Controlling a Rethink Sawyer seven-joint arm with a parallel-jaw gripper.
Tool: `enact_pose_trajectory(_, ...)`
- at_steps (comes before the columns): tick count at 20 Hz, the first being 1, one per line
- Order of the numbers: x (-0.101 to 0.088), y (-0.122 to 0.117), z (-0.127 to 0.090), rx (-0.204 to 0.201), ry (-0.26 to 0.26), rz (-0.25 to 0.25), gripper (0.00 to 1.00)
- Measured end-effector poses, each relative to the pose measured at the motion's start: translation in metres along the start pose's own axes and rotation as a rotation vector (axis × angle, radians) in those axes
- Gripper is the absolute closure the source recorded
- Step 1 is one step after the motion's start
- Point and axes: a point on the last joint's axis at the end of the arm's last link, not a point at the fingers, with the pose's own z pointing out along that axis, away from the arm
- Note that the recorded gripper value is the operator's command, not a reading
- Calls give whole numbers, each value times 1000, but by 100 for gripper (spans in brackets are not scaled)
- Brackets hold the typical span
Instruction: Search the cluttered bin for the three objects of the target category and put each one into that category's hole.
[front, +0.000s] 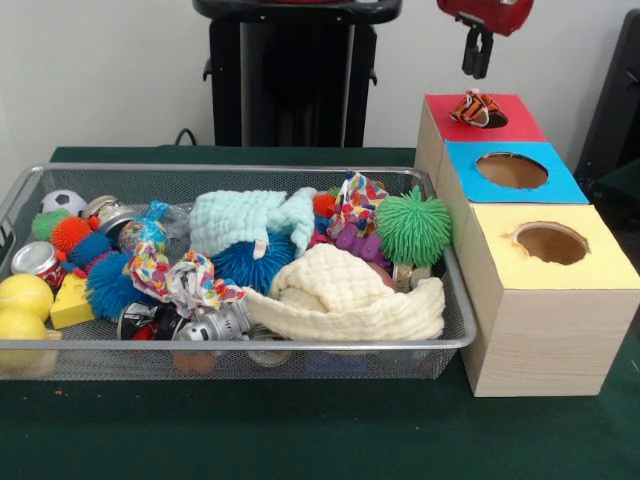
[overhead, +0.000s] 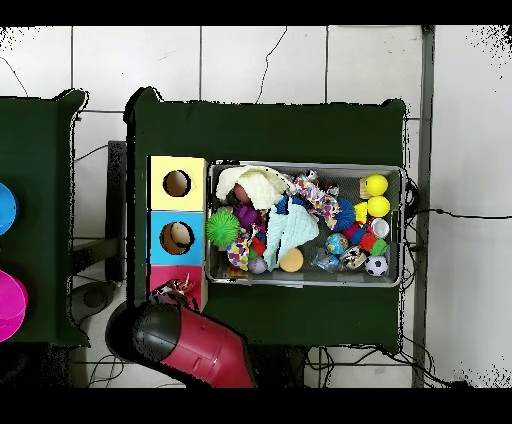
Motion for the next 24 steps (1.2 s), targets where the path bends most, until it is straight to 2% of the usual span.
enact_pose_trajectory(8, -14, -7, 4, 4, 1, 30, 100)
enact_pose_trajectory(11, -26, -11, 12, 6, -10, 52, 100)
enact_pose_trajectory(15, -30, -13, 22, 8, -24, 59, 100)
enact_pose_trajectory(19, -28, -12, 31, 14, -31, 50, 100)
enact_pose_trajectory(24, -15, -8, 37, 27, -28, 22, 100)
